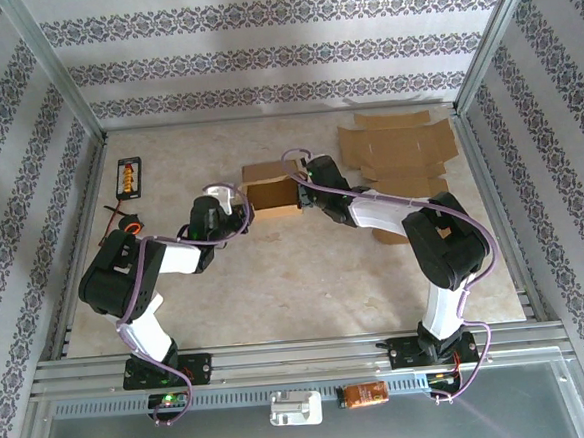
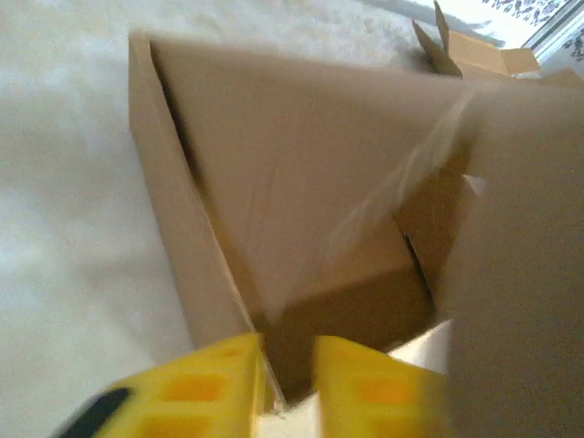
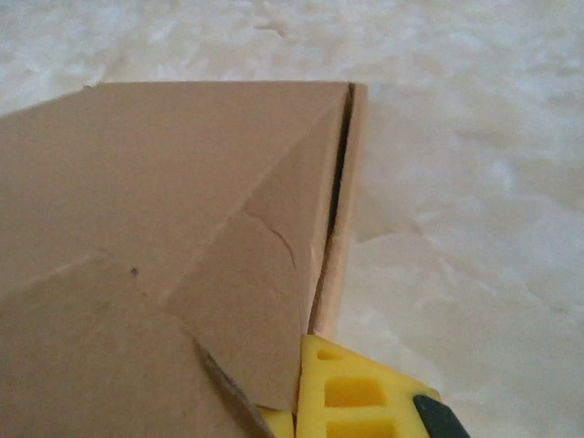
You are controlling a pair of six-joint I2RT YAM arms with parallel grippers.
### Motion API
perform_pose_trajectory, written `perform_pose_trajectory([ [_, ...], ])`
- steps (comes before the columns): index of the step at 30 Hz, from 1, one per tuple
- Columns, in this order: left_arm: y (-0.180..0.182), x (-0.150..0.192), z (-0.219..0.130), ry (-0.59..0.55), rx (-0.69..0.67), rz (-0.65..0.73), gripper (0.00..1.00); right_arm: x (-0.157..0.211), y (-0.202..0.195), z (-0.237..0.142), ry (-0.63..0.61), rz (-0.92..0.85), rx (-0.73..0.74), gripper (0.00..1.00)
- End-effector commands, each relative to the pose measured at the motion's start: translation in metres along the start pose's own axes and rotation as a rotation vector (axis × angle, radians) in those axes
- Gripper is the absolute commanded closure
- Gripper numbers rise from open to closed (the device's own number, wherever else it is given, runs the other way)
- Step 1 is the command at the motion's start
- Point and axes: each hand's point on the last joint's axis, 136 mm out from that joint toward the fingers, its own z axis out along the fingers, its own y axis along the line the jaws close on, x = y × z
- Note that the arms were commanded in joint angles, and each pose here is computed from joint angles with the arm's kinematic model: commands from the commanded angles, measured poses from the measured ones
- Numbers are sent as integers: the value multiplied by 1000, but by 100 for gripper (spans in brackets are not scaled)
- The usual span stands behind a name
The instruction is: Fold the paper box
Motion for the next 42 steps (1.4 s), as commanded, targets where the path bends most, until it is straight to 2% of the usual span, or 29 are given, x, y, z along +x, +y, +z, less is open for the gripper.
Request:
perform_pose_trajectory([
  [1,-16,14,-5,2,68,6,58,55,-12,3,155,4,59,97],
  [5,-29,10,-18,-39,112,11,50,50,-6,-1,131,4,37,95],
  [10,-30,9,-43,-93,79,-2,45,42,2,-8,105,7,12,83],
  [16,-22,-10,-84,-136,-39,-47,44,32,11,-34,57,47,-45,58],
  [19,-21,-29,-111,-161,-107,-87,45,26,17,-58,33,64,-93,51],
  [23,-21,-52,-145,-135,-214,-156,52,18,20,-108,-8,96,-158,41],
  [24,-20,-57,-152,-110,-253,-185,53,14,20,-123,-24,112,-172,36],
  [27,-6,-57,-153,63,-319,-337,54,-2,11,-152,-37,221,-174,18],
  [29,0,-58,-139,147,-240,-497,55,-17,16,-155,69,285,-273,22],
  [31,6,-58,-123,188,-197,-567,55,-32,22,-149,167,298,-323,25],
  [33,8,-60,-106,236,-177,-573,54,-44,18,-131,246,284,-298,28],
  [37,-4,-68,-68,278,-47,-620,48,-49,18,-87,398,277,-289,33],
  [42,13,-69,-38,254,-74,-621,41,-40,19,-40,500,247,-250,36],
])
